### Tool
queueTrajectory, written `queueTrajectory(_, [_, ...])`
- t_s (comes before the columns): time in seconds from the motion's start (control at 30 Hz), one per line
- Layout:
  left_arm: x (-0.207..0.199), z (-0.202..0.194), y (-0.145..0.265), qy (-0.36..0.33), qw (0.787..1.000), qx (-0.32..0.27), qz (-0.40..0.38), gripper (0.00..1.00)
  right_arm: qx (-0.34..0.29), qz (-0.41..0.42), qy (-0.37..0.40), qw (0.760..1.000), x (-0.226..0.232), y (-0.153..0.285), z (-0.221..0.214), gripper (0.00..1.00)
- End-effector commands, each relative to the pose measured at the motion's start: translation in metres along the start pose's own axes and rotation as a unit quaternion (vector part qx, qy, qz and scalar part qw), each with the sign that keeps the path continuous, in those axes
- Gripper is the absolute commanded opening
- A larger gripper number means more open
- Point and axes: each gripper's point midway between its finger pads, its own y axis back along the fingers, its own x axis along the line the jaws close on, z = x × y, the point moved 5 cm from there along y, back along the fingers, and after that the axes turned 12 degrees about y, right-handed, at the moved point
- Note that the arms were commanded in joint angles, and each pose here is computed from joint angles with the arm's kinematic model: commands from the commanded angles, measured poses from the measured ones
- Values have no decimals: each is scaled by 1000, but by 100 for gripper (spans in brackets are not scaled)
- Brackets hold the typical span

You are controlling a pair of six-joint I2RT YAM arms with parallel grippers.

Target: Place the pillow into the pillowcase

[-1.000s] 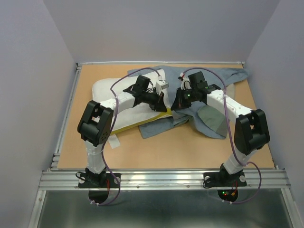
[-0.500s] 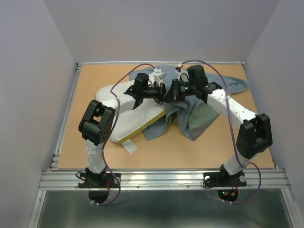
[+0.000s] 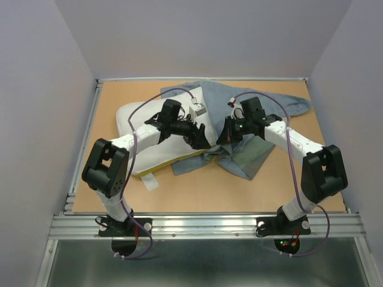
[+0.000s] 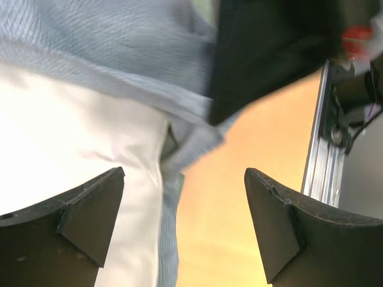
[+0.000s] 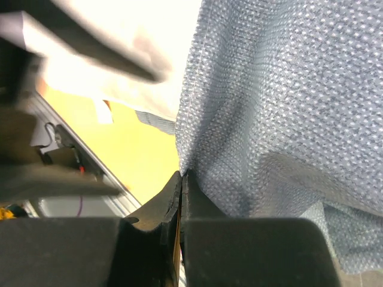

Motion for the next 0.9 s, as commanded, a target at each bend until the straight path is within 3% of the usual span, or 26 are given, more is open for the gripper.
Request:
queueTrajectory(0.0, [-23,-11,45,-96,994,27,42,93,0,-10,34,999,-7,-3,-4,0])
queueTrajectory(0.1, [-12,-18,57,-143,983,38,104,86,6,-8,42,999,-10,-7,-4,1])
queueTrajectory(0.2, [11,-35,64,-178,966,89,165,79,4,-1,43,999,-8,-7,0,1])
queueTrajectory(0.27, [29,-54,57,-190,954,136,189,79,0,5,41,999,-5,-7,6,0])
queueTrajectory(0.43, [50,-62,34,-219,937,147,227,76,-8,23,33,999,1,-8,16,1])
queueTrajectory(0.5, [58,-56,26,-215,935,138,246,63,-9,32,31,999,5,-7,18,0])
queueTrajectory(0.53, [66,-58,19,-195,937,140,254,29,-10,37,29,999,6,-7,19,1])
queueTrajectory(0.57, [62,-42,14,-194,941,123,250,4,-9,46,27,999,9,-8,19,0])
queueTrajectory(0.6, [51,-36,7,-186,954,108,209,0,-7,51,24,998,10,-9,19,1])
queueTrajectory(0.77, [-33,45,14,-171,981,-42,79,0,-4,96,43,994,49,-19,20,1])
queueTrajectory(0.87, [-69,78,17,-153,985,-80,13,0,-26,122,40,991,72,-17,43,1])
